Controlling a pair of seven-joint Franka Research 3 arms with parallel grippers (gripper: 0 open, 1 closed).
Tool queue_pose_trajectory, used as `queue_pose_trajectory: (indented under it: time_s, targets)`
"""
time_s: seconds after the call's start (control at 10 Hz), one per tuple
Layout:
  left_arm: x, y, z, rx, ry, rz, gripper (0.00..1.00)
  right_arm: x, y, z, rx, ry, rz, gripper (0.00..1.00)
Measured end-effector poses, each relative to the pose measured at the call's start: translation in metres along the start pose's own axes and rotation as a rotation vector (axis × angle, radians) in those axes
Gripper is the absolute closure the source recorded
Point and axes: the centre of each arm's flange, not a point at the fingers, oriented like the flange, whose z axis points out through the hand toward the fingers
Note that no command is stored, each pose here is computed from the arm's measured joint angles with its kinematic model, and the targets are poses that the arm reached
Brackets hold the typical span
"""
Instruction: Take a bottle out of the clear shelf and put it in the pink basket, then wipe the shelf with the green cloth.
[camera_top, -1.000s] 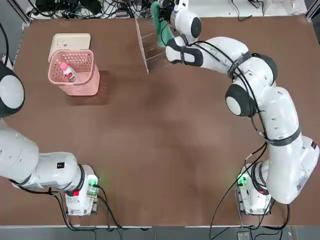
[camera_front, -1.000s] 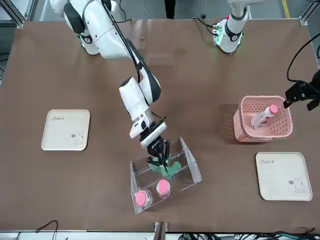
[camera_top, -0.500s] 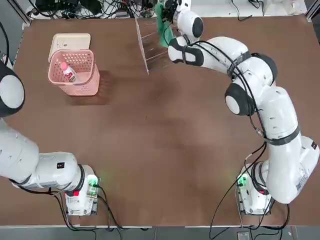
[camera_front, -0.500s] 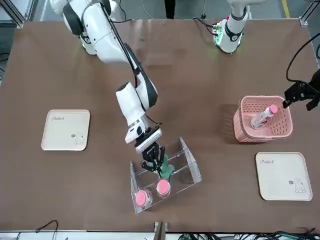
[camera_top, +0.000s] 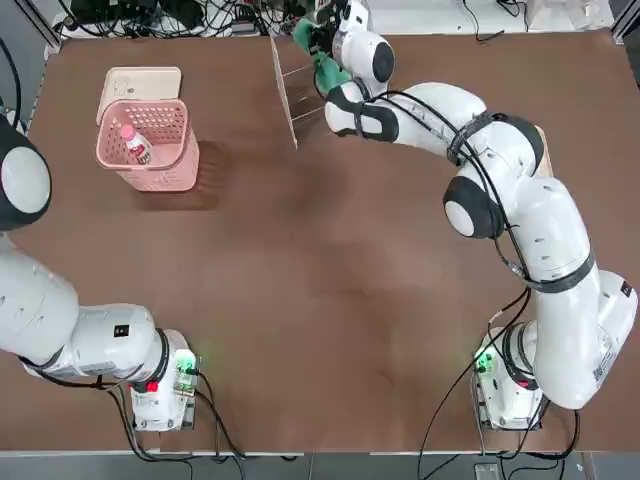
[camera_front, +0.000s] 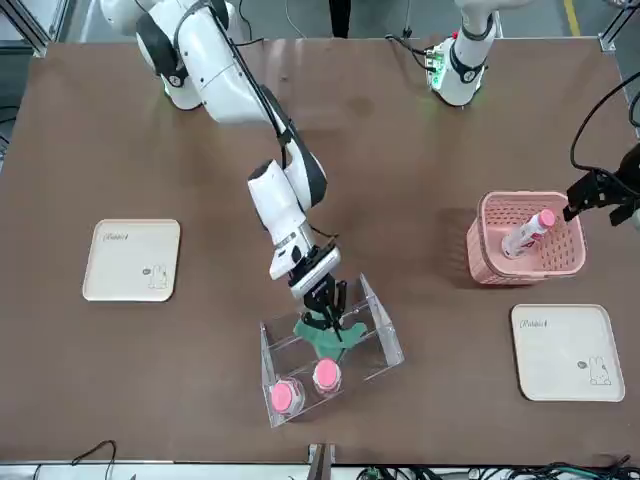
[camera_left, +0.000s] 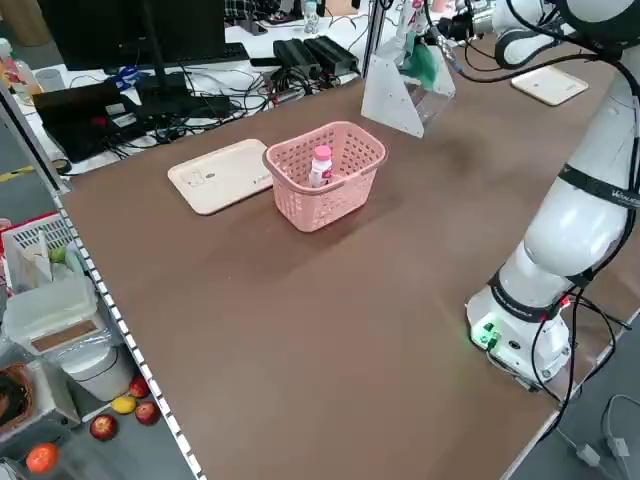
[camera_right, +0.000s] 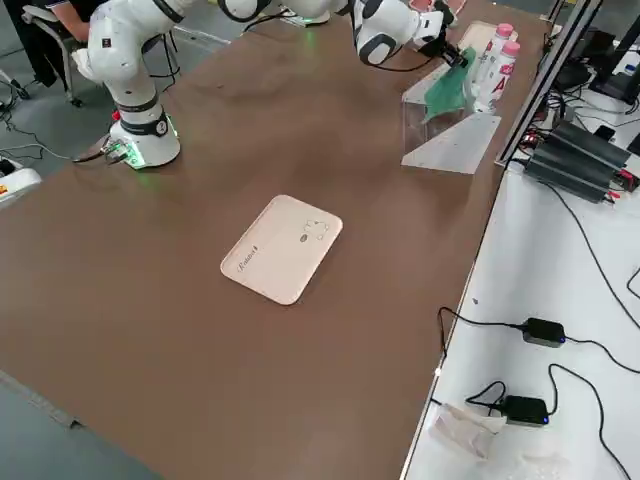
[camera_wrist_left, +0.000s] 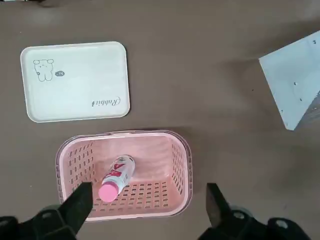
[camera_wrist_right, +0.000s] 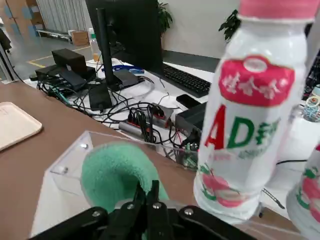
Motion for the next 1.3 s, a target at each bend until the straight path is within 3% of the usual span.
queue_pose_trajectory:
  time_s: [0.6, 1.0, 1.3]
  targets:
    - [0.000, -0.004, 0.000, 0.001, 0.000, -0.006, 0.00, 0.005, -0.001, 0.004, 0.005, 0.000, 0.019, 0.97]
    - [0.000, -0.005, 0.000, 0.001, 0.000, -0.008, 0.00, 0.005, 0.060, 0.005, -0.070, 0.003, -0.002, 0.97]
    - [-0.001, -0.007, 0.000, 0.001, 0.000, -0.012, 0.00, 0.006, 0.076, 0.003, -0.100, 0.004, -0.047, 0.97]
